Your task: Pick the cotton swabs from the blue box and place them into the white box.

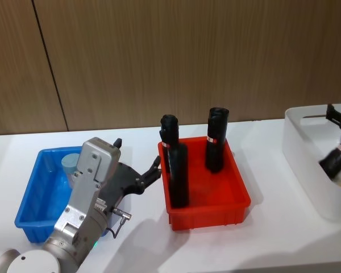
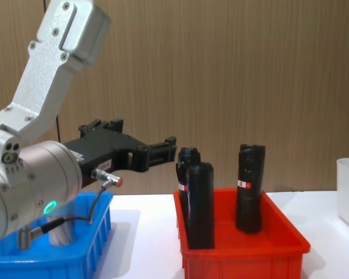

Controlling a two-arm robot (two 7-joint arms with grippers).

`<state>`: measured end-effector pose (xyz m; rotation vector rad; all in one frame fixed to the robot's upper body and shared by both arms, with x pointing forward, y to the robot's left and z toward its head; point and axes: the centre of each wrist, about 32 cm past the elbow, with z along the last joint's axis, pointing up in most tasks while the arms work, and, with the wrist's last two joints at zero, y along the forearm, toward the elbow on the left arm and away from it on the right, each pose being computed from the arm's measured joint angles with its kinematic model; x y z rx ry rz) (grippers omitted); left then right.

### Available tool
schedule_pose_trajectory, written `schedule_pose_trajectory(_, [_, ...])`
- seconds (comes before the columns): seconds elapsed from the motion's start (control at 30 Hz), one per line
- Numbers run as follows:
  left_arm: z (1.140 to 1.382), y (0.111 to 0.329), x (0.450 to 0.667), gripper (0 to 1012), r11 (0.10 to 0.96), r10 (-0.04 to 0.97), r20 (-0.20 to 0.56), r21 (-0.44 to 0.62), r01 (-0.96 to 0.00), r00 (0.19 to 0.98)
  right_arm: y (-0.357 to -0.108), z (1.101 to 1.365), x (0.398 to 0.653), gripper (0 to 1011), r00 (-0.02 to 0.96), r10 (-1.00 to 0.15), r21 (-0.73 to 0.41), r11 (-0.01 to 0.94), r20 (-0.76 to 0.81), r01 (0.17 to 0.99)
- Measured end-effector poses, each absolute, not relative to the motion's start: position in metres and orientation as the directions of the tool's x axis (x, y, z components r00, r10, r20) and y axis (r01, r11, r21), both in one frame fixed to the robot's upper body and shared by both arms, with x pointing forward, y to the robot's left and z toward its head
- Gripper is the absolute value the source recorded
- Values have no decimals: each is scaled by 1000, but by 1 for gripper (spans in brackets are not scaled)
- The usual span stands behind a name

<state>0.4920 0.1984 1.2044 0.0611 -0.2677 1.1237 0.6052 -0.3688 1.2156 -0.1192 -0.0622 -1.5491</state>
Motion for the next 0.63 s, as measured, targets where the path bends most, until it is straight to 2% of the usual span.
schedule_pose_trajectory(0.63, [1204, 198, 492, 1000, 434, 882, 242, -86, -897, 404, -371, 1210, 607, 1002, 14, -994, -39, 10, 108, 999])
